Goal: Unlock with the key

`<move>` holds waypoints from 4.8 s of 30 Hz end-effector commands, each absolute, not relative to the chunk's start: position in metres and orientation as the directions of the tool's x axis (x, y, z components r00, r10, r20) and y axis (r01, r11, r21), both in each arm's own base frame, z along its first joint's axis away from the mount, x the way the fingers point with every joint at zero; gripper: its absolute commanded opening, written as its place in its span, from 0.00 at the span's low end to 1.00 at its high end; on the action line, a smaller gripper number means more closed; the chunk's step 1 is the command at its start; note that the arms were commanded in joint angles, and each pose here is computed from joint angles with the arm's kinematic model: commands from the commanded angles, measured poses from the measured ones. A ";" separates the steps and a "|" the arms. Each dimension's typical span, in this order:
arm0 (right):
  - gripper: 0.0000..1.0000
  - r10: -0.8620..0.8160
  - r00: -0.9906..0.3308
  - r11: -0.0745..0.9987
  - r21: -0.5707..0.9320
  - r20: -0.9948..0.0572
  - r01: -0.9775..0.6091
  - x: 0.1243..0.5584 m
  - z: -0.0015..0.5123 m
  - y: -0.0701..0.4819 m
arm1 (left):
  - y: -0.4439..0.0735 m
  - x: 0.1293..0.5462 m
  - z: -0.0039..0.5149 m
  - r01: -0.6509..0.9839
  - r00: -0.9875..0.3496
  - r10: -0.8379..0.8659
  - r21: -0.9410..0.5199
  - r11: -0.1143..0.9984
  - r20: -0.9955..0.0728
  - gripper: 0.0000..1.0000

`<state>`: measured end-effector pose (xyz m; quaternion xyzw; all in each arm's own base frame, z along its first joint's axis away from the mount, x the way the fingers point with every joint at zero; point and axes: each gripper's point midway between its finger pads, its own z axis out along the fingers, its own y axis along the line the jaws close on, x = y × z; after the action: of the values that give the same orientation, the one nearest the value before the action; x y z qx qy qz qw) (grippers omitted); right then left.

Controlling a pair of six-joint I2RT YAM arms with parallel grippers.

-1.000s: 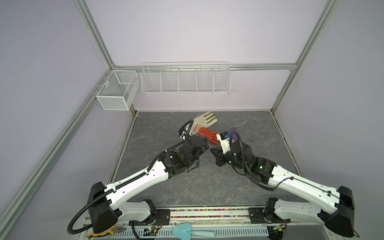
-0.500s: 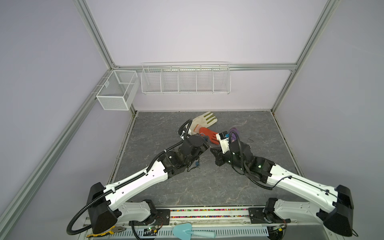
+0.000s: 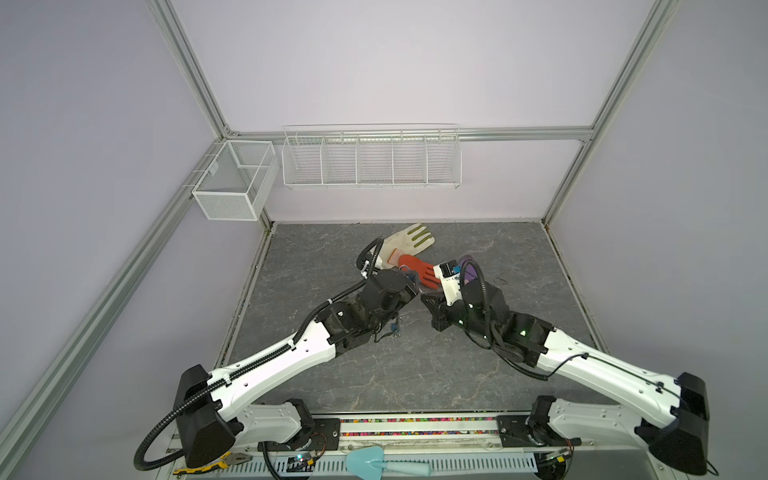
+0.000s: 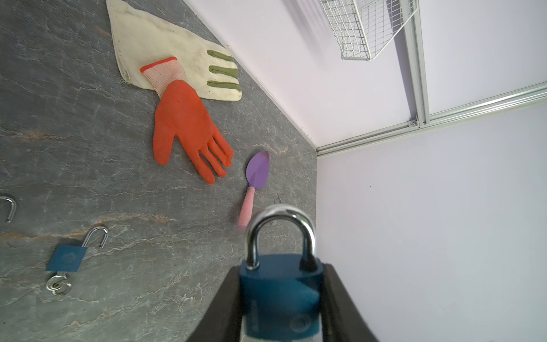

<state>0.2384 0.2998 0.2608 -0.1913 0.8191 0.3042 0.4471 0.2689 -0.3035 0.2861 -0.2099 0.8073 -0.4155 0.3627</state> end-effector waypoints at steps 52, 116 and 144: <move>0.06 0.153 -0.615 0.420 0.614 -0.773 -0.668 0.239 0.373 0.331 | -0.328 0.231 0.296 0.148 -0.764 -0.446 -0.800 0.581 -0.466 0.00; 0.74 0.054 -0.592 0.616 0.494 -0.804 -0.614 0.234 0.342 0.270 | -0.280 0.255 0.335 0.553 -0.395 -0.277 -0.468 0.689 -0.876 0.00; 0.93 -0.110 -0.661 0.865 0.256 -0.742 -0.432 0.248 0.306 0.274 | -0.303 0.223 0.268 0.514 -0.114 -0.133 -0.173 0.840 -0.985 0.00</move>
<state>0.2448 0.2740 0.3025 -0.1654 0.8863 0.2231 0.3705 0.2223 -0.3029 0.2480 0.1542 0.7272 -0.2391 0.6246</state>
